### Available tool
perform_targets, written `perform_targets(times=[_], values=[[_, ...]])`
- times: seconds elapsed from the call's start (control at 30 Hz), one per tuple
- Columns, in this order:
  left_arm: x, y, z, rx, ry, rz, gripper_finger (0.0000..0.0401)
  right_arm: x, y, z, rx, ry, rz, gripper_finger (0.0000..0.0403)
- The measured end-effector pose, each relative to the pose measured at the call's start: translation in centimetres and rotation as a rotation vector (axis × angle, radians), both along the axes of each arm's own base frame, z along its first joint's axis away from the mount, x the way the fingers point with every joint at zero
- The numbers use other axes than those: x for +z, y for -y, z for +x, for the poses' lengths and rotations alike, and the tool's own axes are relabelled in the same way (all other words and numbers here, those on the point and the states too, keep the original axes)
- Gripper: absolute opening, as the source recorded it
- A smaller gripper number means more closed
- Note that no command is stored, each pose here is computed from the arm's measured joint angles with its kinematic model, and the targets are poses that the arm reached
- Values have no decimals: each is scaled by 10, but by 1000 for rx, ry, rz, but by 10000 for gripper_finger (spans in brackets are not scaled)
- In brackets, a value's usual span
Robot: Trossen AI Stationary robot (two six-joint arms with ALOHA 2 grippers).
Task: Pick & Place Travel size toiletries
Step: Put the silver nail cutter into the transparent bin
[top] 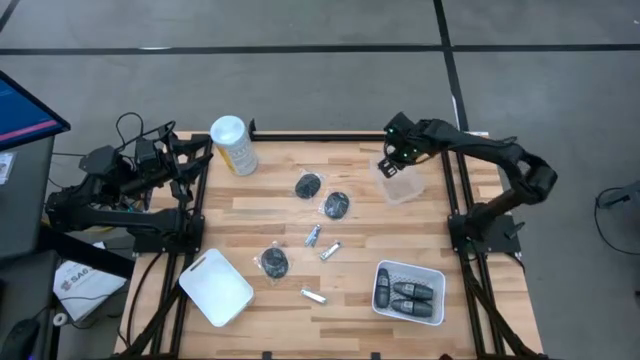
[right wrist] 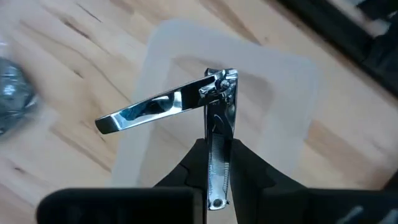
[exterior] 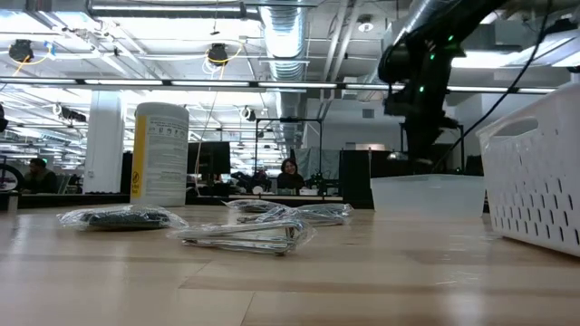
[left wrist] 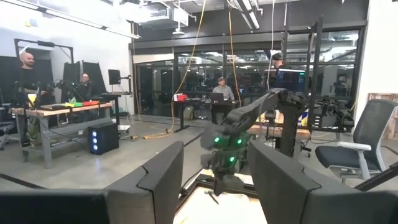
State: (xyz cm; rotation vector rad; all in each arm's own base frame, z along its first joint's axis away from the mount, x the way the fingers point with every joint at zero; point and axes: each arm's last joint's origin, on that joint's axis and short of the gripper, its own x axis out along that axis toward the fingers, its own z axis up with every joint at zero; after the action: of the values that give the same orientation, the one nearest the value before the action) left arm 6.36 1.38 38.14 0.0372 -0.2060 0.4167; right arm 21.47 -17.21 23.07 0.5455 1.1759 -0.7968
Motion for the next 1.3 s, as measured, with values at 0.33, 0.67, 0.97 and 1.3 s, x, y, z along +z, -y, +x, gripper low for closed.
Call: perform_targets(times=[0.33, 0.67, 0.97, 1.3], values=[[0, 0, 0, -3, 4, -8, 177, -48, 10, 14, -23, -146, 125, 39], [0, 0, 0, -8, 10, -23, 177, -57, 10, 14, -49, -199, 165, 86], [0, 0, 0, -8, 10, -23, 177, -13, 1, 9, -12, -87, 94, 192], [0, 0, 0, -11, 10, -22, 177, 77, -81, 55, 534, 229, -126, 199]])
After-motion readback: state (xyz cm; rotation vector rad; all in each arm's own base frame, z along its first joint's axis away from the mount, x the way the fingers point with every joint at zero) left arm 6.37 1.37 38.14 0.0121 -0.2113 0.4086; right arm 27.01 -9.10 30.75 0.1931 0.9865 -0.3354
